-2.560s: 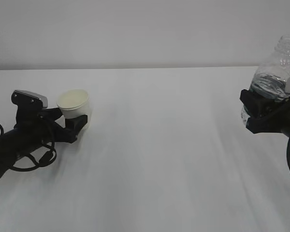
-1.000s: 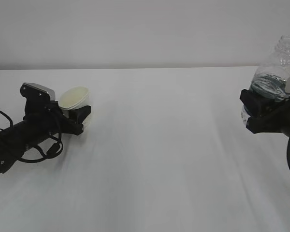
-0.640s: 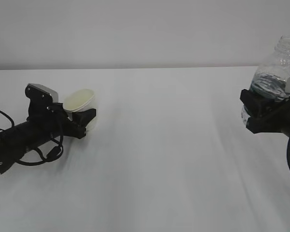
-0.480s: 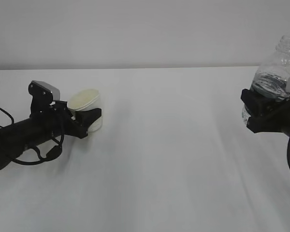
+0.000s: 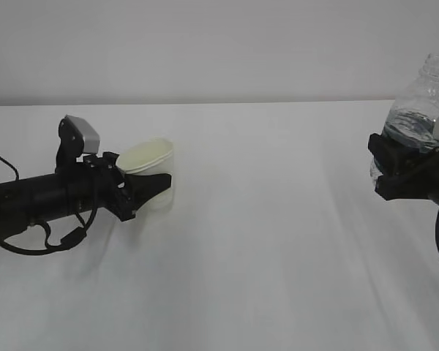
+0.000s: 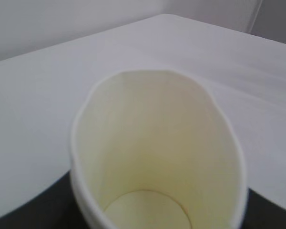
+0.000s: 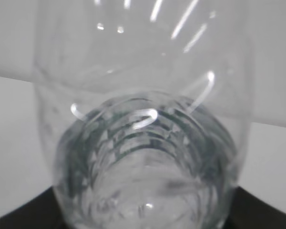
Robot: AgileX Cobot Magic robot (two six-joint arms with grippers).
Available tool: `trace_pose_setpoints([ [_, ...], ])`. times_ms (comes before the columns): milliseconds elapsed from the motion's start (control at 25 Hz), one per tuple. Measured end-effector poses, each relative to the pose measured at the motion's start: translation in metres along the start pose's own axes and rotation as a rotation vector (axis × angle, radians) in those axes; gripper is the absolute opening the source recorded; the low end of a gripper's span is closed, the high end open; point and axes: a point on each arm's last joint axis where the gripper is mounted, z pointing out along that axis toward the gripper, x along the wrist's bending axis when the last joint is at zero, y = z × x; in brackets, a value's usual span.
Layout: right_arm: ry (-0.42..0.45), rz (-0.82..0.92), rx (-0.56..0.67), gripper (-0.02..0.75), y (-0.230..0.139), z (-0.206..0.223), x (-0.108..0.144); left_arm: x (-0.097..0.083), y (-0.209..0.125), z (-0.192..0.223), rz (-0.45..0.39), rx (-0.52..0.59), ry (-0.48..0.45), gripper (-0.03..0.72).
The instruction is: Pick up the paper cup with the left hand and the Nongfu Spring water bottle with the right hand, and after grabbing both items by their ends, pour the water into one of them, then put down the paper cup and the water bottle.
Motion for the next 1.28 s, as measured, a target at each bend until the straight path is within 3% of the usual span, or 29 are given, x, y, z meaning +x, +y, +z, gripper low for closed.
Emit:
trace_pose_setpoints([
  [560, -0.001, -0.012, 0.0, 0.394, 0.0, 0.0, 0.0, -0.06, 0.005, 0.04, 0.056, 0.027, -0.252, 0.425],
  [960, -0.001, -0.042, 0.0, 0.393, 0.0, 0.0, 0.0, -0.097, 0.016, 0.065, 0.076, 0.011, -0.376, 0.425],
  [1280, 0.009, -0.063, 0.052, 0.394, -0.005, 0.0, 0.001, -0.105, 0.014, 0.068, 0.082, 0.025, -0.396, 0.425],
])
